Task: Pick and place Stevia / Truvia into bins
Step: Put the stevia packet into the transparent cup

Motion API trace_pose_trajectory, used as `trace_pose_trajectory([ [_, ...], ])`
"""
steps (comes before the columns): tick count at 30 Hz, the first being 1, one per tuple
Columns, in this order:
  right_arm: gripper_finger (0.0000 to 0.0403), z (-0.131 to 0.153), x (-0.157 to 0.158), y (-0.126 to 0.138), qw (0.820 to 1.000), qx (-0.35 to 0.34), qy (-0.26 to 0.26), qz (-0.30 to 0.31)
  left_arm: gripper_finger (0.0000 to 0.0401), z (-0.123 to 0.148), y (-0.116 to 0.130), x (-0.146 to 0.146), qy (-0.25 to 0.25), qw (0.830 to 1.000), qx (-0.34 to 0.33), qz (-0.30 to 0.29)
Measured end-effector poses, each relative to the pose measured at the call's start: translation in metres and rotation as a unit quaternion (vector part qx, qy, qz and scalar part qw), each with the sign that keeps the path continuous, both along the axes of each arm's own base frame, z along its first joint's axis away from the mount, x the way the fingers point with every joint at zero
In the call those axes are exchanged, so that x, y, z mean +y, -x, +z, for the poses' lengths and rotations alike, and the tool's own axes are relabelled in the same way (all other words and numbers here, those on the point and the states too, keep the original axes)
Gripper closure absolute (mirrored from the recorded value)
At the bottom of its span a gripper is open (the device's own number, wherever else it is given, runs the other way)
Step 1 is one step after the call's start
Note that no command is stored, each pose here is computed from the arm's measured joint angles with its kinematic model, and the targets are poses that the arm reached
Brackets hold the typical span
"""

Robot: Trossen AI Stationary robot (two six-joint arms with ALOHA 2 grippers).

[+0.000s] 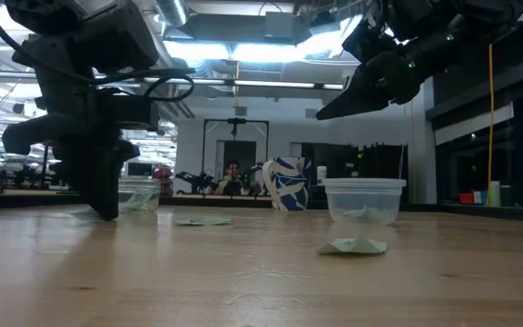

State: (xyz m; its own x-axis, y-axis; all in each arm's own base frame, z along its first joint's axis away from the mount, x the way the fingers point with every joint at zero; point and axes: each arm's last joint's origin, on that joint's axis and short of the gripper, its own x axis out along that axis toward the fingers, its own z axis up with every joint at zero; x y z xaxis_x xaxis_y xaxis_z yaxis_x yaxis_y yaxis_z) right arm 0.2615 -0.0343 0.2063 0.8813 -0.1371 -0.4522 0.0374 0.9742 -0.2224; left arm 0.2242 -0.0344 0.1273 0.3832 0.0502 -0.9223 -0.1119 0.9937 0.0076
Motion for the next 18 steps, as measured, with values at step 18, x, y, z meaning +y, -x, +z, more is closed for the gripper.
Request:
trace_pose_trajectory([
  [18,0.0380,-0.001,0.000,0.001,1.000,0.008,-0.001,0.000,0.0399,0.042,0.011,0.002,-0.008,0.994,-0.101,-0.030],
])
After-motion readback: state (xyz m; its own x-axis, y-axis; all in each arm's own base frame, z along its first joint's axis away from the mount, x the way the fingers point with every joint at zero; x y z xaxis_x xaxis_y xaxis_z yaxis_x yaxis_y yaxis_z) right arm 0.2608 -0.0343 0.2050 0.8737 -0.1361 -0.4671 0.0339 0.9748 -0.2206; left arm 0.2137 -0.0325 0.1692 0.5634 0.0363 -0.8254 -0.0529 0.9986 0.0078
